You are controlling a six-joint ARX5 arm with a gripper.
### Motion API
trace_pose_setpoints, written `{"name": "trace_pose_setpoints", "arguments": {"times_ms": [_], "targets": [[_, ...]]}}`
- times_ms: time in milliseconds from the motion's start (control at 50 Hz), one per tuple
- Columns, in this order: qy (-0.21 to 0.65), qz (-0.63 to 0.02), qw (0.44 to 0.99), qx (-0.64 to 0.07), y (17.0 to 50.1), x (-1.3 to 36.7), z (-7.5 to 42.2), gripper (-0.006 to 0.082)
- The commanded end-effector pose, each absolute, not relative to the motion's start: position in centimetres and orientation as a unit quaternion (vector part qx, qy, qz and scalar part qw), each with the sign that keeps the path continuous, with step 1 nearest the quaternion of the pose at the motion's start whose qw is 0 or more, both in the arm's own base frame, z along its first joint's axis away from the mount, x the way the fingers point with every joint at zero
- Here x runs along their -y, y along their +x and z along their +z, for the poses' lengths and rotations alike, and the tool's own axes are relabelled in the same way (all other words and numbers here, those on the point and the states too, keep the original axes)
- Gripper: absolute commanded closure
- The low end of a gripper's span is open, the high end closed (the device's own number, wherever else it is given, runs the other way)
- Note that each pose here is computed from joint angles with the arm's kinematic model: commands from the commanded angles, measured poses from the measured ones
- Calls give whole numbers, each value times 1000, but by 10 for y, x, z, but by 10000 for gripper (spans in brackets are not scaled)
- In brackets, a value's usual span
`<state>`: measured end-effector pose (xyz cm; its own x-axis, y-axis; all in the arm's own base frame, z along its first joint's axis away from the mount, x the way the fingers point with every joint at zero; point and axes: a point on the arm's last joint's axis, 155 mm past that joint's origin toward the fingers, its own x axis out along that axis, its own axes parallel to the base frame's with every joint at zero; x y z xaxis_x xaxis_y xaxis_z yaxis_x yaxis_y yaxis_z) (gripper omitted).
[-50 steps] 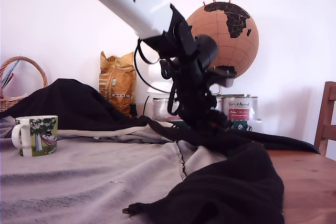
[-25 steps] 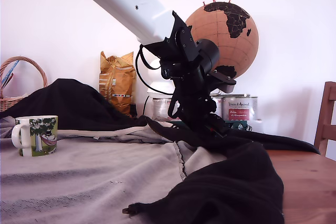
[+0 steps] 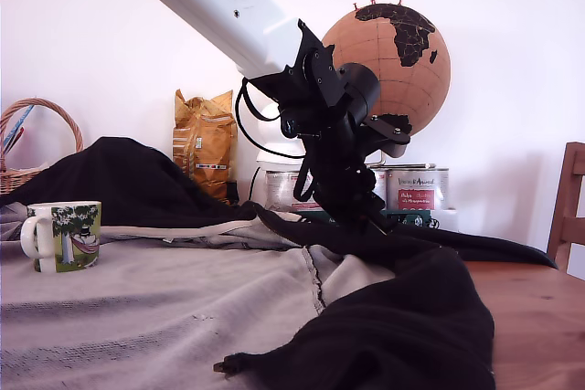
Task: Pick the blue coffee capsule and place it inside the green coffee cup
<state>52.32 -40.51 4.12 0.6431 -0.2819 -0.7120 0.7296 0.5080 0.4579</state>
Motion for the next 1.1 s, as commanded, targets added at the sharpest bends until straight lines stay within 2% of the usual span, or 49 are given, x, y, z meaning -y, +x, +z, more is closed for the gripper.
{"name": "trace_pose_setpoints", "arguments": {"times_ms": [0,100,440,540,680,720,800,840,1080], "targets": [[395,-306,813,-300,526,403,21,733],[377,-300,822,-303,528,405,33,791],[290,-327,858,-270,532,433,108,790],[270,-350,856,-268,527,442,112,791],[253,-371,838,-309,512,441,95,784],[239,-366,840,-320,511,440,93,729],[208,-354,847,-337,509,439,91,438],[195,-348,850,-345,509,439,90,343],[161,-325,840,-403,496,439,51,326]]}}
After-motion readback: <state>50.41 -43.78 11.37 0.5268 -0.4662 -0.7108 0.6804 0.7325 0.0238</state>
